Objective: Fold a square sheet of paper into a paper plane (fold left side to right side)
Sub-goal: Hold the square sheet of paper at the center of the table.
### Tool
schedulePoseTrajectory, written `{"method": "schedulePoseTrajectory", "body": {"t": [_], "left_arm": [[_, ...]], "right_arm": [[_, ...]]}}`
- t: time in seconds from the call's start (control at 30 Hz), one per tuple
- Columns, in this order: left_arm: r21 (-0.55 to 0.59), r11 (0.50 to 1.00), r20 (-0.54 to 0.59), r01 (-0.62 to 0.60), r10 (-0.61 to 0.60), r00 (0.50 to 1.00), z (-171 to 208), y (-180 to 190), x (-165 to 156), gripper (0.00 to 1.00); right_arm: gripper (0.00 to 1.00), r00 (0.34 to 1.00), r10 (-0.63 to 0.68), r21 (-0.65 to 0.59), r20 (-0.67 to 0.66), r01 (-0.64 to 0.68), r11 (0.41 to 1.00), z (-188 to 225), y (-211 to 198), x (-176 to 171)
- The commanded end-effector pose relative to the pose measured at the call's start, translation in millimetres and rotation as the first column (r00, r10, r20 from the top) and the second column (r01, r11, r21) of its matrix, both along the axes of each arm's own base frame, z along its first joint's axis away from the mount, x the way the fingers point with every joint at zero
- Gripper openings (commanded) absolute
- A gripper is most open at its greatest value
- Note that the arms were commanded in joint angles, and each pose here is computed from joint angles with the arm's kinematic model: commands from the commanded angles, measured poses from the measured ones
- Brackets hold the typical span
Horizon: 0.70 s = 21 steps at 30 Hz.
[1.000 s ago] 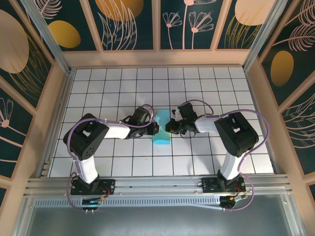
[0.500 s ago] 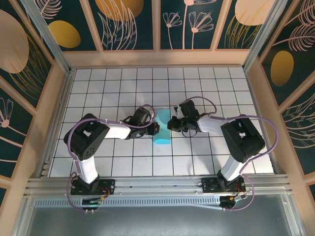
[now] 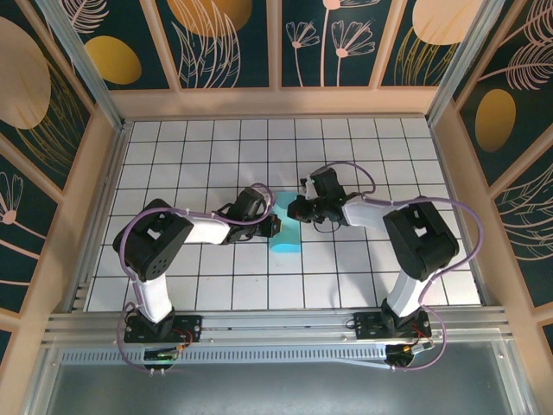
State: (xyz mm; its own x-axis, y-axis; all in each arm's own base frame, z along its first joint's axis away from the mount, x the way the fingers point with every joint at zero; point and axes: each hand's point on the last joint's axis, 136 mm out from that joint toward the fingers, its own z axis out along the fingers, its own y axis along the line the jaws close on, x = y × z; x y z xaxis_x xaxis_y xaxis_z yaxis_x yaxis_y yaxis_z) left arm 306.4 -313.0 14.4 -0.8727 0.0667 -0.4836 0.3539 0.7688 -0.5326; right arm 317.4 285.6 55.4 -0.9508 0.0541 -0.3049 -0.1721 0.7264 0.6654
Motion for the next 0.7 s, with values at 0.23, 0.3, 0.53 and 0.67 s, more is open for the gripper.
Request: {"method": "schedulePoseTrajectory", "body": {"t": [0.23,0.3,0.53,0.67], "left_arm": [[0.101,0.995,-0.062,0.0,0.006,0.998,-31,15,-12,0.0],[0.1,0.995,-0.062,0.001,0.005,0.998,-31,15,-12,0.0],[0.1,0.995,-0.071,0.006,0.001,0.997,-32,19,-18,0.0],[0.094,0.996,-0.081,0.013,-0.005,0.997,-32,22,-27,0.0]], "right_arm": [[0.0,1.0,0.017,0.022,-0.003,-0.017,1.0,-13,21,16],[0.0,1.0,0.013,0.006,-0.011,-0.013,1.0,-19,19,16],[0.0,0.997,-0.011,-0.074,-0.074,0.005,0.997,-49,6,8],[0.0,0.994,-0.031,-0.143,-0.101,0.016,0.99,-63,-5,3]]}}
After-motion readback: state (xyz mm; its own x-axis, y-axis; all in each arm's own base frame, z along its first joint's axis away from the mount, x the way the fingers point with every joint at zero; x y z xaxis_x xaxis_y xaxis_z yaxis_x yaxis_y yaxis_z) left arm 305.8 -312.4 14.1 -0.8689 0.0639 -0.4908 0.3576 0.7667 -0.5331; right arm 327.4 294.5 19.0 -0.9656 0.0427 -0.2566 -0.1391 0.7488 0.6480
